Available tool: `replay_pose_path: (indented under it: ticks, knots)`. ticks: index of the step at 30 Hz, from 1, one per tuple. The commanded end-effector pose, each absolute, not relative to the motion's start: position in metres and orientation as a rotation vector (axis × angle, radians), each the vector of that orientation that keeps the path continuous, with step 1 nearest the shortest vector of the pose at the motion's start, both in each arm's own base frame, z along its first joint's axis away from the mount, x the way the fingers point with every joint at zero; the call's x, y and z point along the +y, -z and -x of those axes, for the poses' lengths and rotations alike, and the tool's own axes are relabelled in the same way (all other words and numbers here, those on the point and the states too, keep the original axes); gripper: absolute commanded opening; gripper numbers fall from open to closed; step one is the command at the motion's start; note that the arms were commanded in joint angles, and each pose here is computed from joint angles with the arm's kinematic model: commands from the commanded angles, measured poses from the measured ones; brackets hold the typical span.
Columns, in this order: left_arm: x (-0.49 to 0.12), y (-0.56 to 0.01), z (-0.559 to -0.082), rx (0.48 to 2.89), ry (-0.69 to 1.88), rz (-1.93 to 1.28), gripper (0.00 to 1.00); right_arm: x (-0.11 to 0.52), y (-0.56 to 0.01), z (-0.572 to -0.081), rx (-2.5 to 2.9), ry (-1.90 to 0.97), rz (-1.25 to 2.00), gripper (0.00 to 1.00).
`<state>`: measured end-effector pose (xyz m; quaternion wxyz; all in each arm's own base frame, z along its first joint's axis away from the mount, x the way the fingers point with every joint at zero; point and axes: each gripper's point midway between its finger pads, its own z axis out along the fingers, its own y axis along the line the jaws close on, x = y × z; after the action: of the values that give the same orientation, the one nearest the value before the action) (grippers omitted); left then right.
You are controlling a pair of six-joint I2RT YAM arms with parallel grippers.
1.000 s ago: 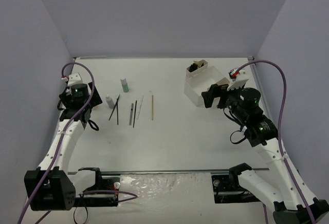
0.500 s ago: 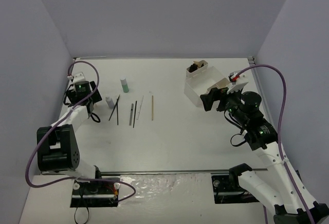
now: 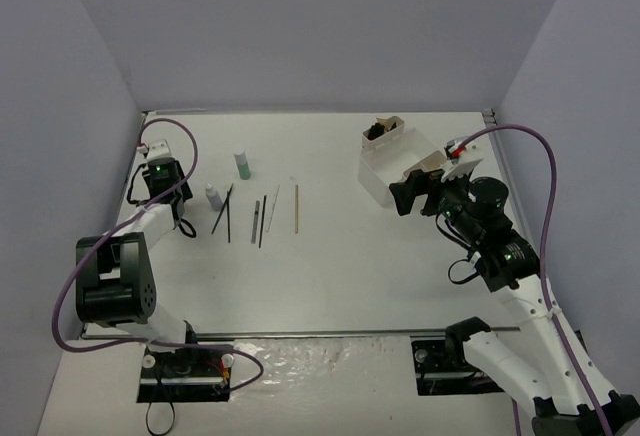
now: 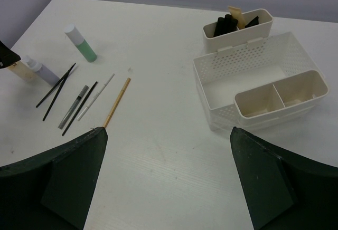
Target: Organize the makeup
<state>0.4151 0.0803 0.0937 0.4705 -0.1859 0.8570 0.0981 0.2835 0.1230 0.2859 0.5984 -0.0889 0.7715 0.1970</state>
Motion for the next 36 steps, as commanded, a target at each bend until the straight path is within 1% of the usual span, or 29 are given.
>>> replay_pose_path:
  ticks: [1, 2, 3, 5, 9, 12, 17, 20, 24, 29, 36]
  knots:
    - [0.087, -0.145, -0.423, 1.957, -0.248, 0.449, 0.05, 0.124, -0.311, -0.289, 1.687, -0.466, 0.205, 1.00]
    - [0.087, -0.149, -0.423, 1.952, -0.250, 0.447, 0.01, 0.124, -0.312, -0.289, 1.685, -0.466, 0.204, 1.00]
    - [0.087, -0.157, -0.421, 1.941, -0.250, 0.447, 0.00, 0.124, -0.313, -0.289, 1.682, -0.467, 0.204, 1.00]
    - [0.088, -0.168, -0.418, 1.930, -0.253, 0.447, 0.00, 0.124, -0.315, -0.288, 1.677, -0.470, 0.205, 1.00]
    - [0.087, -0.219, -0.407, 1.857, -0.244, 0.448, 0.00, 0.125, -0.321, -0.283, 1.662, -0.485, 0.204, 1.00]
    - [0.067, -0.263, -0.399, 1.799, -0.137, 0.417, 0.00, 0.124, -0.324, -0.280, 1.658, -0.493, 0.200, 1.00]
    - [-0.002, -0.297, -0.386, 1.830, 0.020, 0.240, 0.00, 0.123, -0.325, -0.277, 1.664, -0.498, 0.188, 1.00]
    - [-0.089, -0.309, -0.382, 1.847, 0.179, 0.026, 0.00, 0.121, -0.325, -0.277, 1.665, -0.492, 0.174, 1.00]
    - [-0.184, -0.301, -0.377, 1.870, 0.296, -0.201, 0.00, 0.119, -0.317, -0.275, 1.699, -0.483, 0.163, 1.00]
    - [-0.275, -0.274, -0.378, 1.877, 0.391, -0.384, 0.00, 0.117, -0.313, -0.275, 1.719, -0.481, 0.150, 1.00]
    - [-0.349, -0.215, -0.386, 1.884, 0.443, -0.526, 0.00, 0.114, -0.305, -0.274, 1.742, -0.468, 0.132, 1.00]
